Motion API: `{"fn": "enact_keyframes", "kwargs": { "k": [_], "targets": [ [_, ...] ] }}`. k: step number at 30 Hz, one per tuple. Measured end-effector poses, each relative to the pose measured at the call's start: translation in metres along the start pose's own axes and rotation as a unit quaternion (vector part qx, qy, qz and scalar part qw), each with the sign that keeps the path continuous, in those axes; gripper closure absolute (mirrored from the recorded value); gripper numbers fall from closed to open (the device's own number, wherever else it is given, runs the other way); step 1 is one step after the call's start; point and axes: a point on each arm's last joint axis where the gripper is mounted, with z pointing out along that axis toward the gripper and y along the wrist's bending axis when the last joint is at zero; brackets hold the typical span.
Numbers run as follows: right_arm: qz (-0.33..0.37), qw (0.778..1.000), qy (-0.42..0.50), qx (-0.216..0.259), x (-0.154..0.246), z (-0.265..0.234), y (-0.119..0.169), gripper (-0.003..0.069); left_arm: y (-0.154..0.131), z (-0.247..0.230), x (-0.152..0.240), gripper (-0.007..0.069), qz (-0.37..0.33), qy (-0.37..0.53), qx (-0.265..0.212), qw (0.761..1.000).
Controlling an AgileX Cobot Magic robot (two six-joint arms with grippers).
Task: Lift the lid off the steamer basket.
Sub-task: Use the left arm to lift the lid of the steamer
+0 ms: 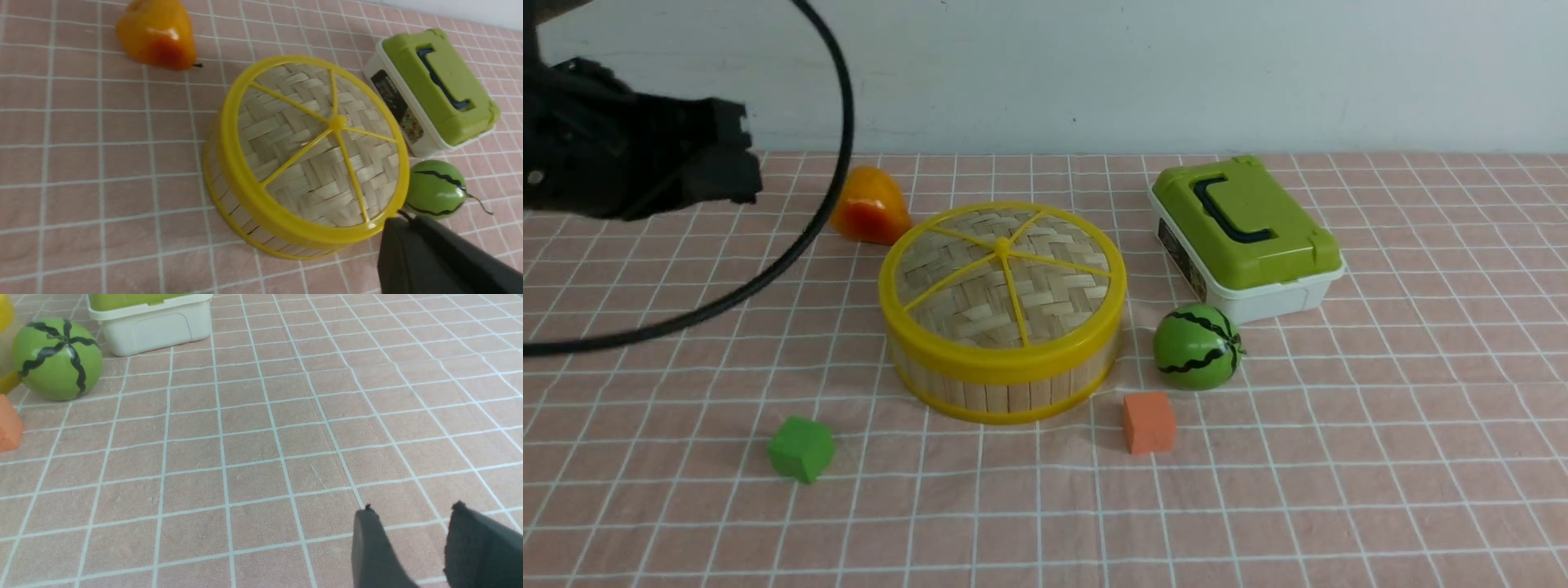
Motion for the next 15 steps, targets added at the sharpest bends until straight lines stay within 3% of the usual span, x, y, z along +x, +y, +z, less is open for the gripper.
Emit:
{"fn": "enact_keyframes", "kwargs": {
  "k": [5, 8, 15],
  "targets": [
    [0.0, 1.0, 0.0, 0.0, 0.0, 0.0, 0.0, 0.0418, -0.01, 0.03, -0.02, 0.0638, 0.014, 0.059, 0.031, 0.998],
    [0.0, 1.0, 0.0, 0.0, 0.0, 0.0, 0.0, 0.0418, -0.036, 0.066, -0.023, 0.0638, 0.059, 0.108, 0.052, 0.991],
    [0.0, 1.0, 0.0, 0.0, 0.0, 0.0, 0.0, 0.0418, -0.08, 0.12, -0.019, 0.0638, 0.141, 0.169, 0.012, 0.975]
  ]
}}
